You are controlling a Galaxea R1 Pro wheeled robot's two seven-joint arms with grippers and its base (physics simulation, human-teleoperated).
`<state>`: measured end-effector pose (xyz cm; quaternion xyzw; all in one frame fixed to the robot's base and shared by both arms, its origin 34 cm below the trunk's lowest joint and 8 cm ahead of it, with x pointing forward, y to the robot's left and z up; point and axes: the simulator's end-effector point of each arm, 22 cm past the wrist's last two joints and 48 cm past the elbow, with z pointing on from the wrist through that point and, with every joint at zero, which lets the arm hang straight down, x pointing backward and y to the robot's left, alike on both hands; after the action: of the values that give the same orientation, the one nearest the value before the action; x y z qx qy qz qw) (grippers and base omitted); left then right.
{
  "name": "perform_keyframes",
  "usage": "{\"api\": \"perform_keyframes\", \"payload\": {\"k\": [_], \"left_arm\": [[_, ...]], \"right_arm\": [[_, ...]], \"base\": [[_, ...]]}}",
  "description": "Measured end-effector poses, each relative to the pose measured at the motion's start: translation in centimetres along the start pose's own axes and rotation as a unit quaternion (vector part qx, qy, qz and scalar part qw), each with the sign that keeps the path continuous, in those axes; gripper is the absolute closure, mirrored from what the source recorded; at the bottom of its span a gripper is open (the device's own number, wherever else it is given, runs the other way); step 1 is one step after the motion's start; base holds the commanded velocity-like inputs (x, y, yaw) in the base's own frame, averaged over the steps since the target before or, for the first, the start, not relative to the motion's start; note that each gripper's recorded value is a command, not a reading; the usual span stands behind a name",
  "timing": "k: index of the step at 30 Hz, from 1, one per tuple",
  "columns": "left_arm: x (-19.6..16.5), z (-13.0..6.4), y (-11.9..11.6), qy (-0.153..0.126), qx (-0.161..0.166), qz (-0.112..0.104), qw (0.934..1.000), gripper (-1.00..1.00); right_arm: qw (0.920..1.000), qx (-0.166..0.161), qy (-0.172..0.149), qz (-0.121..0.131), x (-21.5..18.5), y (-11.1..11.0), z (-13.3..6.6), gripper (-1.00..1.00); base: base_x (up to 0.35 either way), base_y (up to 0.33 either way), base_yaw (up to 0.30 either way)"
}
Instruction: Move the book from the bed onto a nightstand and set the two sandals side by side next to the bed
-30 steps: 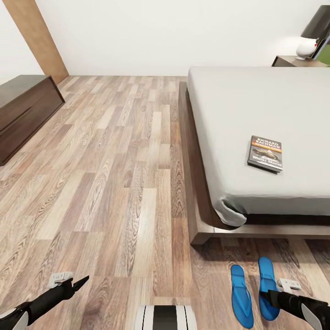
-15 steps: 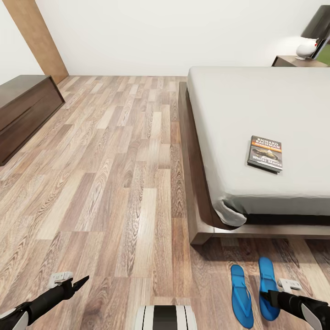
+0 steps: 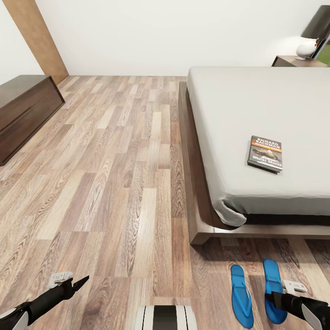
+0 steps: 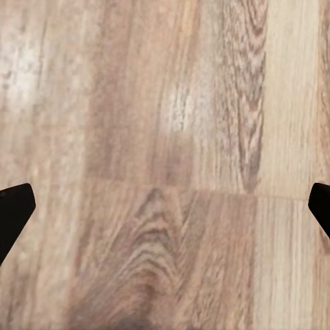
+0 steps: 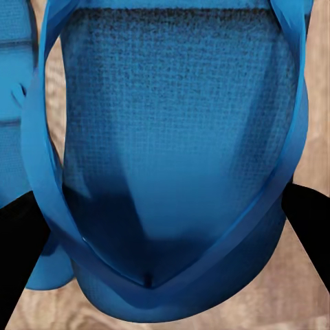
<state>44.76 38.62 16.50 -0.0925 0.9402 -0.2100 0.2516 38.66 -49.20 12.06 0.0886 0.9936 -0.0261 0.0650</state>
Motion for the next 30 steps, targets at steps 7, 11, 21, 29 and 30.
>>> {"api": "perform_keyframes", "payload": {"k": [7, 11, 21, 29, 30], "left_arm": [[0.4, 0.1, 0.1, 0.004, -0.001, -0.001, 1.0, -1.0], [1.1, 0.3, 0.4, 0.011, -0.003, -0.004, 0.9999, -1.0], [2.1, 0.6, 0.8, 0.02, -0.006, -0.008, 0.9997, -1.0], [3.6, 0.9, 1.4, 0.035, -0.01, -0.013, 0.9992, -1.0], [3.8, 1.0, 1.5, 0.037, -0.011, -0.014, 0.9992, -1.0]], "right_arm": [[1.0, 0.002, 0.004, -0.001, 0.3, -0.1, 0.2, 1.0], [0.9999, 0.003, 0.012, -0.002, 1.0, -0.2, 0.7, 1.0], [0.9997, 0.005, 0.022, -0.004, 1.8, -0.3, 1.2, 1.0], [0.9992, 0.008, 0.038, -0.005, 3.2, -0.5, 2.0, 1.0], [0.9992, 0.009, 0.04, -0.005, 3.4, -0.5, 2.1, 1.0]], "base": [[0.0, 0.0, 0.0], [0.0, 0.0, 0.0], [0.0, 0.0, 0.0], [0.0, 0.0, 0.0], [0.0, 0.0, 0.0]]}}
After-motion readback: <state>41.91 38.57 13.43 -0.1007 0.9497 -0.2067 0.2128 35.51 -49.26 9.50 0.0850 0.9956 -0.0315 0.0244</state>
